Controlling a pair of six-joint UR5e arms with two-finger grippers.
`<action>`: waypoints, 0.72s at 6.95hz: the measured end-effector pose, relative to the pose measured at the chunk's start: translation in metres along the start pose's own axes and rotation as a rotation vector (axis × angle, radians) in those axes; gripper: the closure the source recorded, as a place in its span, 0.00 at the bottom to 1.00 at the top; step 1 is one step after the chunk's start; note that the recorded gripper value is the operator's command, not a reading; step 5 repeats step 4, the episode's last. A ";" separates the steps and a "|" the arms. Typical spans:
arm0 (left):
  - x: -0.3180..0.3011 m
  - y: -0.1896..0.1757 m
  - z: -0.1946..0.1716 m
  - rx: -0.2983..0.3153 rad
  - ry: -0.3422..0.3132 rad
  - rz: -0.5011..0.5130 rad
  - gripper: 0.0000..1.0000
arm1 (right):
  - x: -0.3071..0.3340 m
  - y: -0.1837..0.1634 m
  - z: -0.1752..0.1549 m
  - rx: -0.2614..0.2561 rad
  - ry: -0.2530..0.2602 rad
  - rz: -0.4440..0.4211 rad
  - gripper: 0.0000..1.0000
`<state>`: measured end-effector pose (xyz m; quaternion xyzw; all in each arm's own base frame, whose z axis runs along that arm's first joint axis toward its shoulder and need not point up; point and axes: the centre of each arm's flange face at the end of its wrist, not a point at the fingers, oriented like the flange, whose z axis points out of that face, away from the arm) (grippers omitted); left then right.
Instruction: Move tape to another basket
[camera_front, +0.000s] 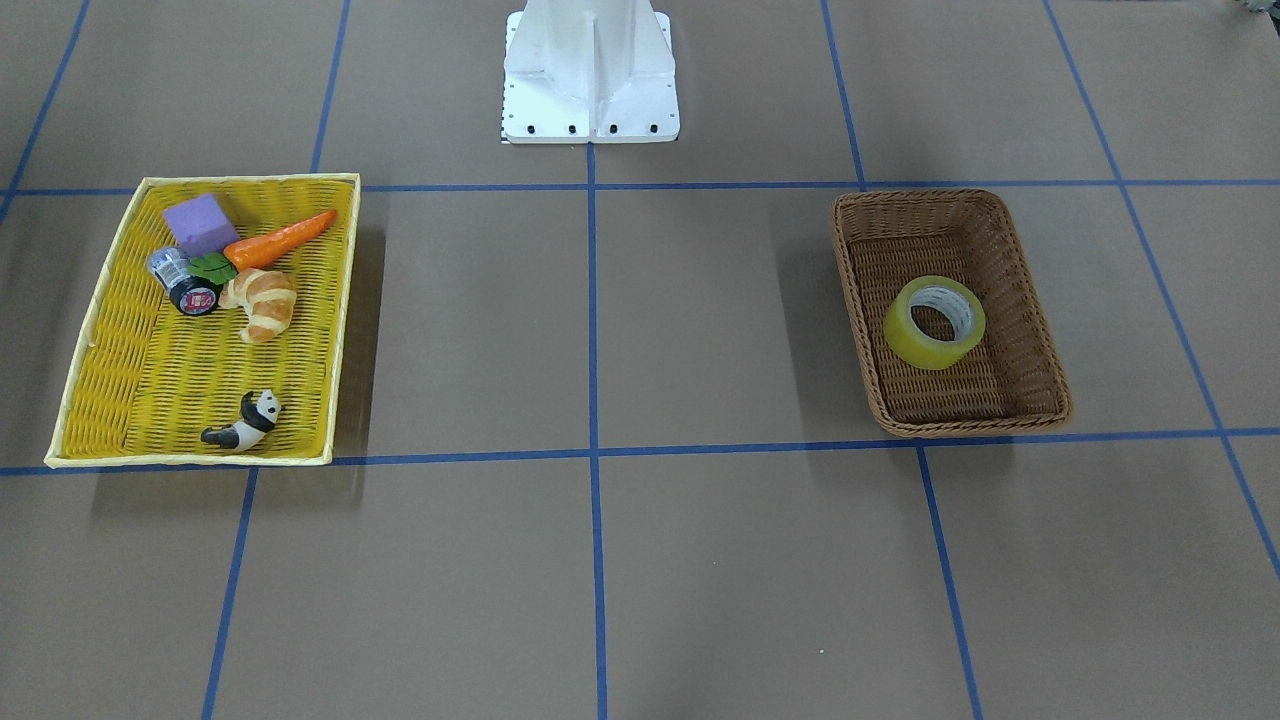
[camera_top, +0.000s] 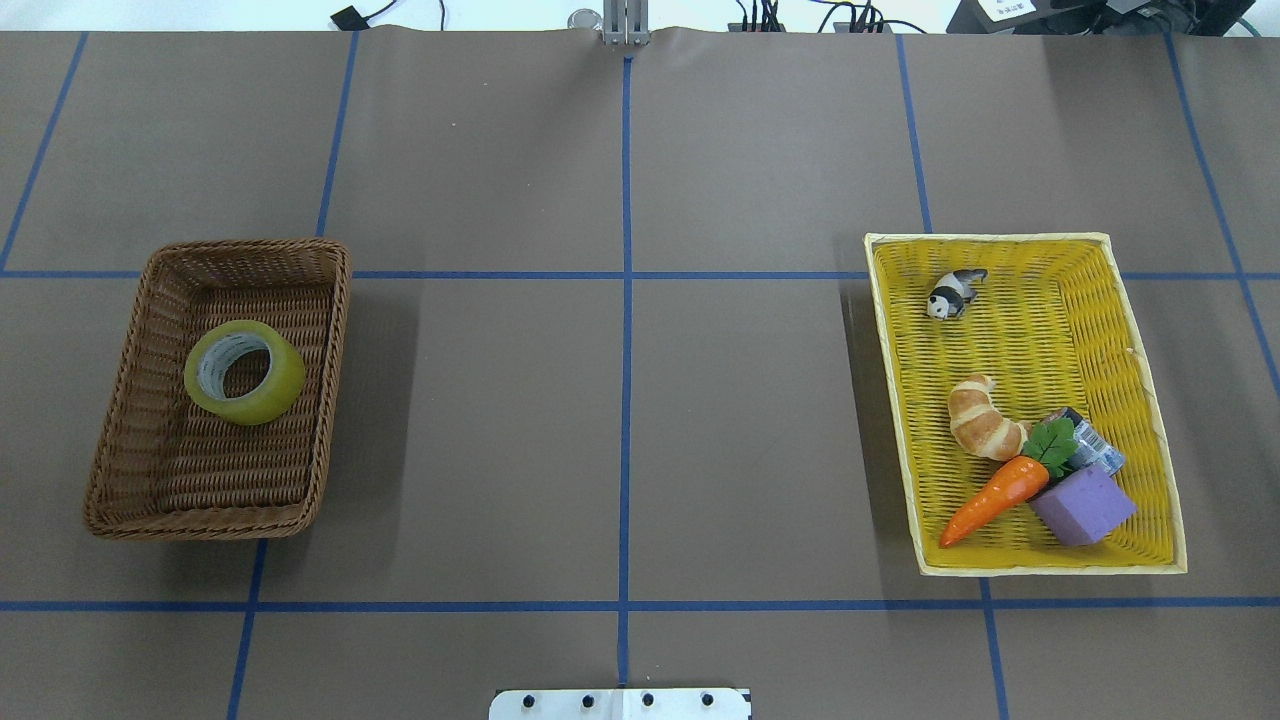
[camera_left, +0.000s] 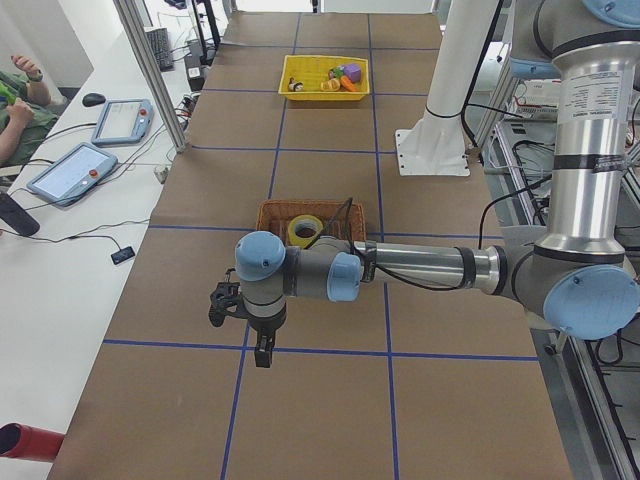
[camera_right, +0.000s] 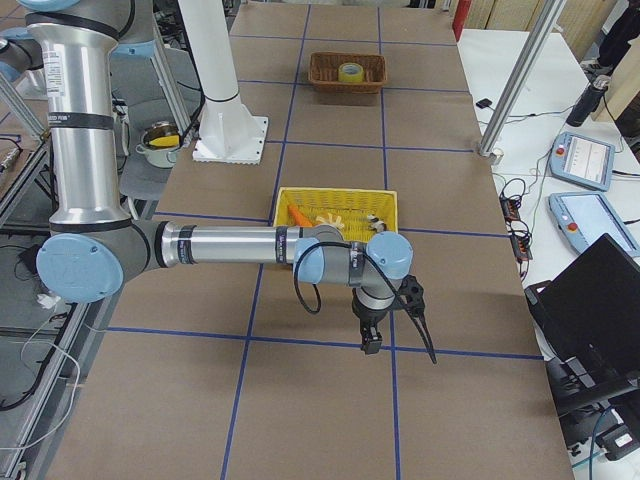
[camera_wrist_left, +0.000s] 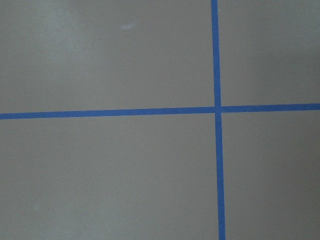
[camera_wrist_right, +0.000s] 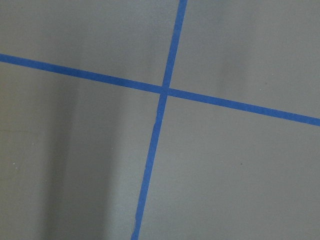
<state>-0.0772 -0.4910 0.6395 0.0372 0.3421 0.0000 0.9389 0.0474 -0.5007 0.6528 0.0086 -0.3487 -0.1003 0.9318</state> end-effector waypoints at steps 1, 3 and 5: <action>0.000 0.000 0.000 0.001 0.000 0.003 0.02 | 0.000 0.000 0.000 0.000 0.000 -0.001 0.00; 0.000 0.000 0.000 0.008 0.000 0.015 0.02 | 0.001 0.001 0.000 0.003 0.000 -0.003 0.00; 0.000 0.000 0.001 0.010 -0.001 0.018 0.02 | 0.002 0.002 0.000 0.003 -0.001 -0.007 0.00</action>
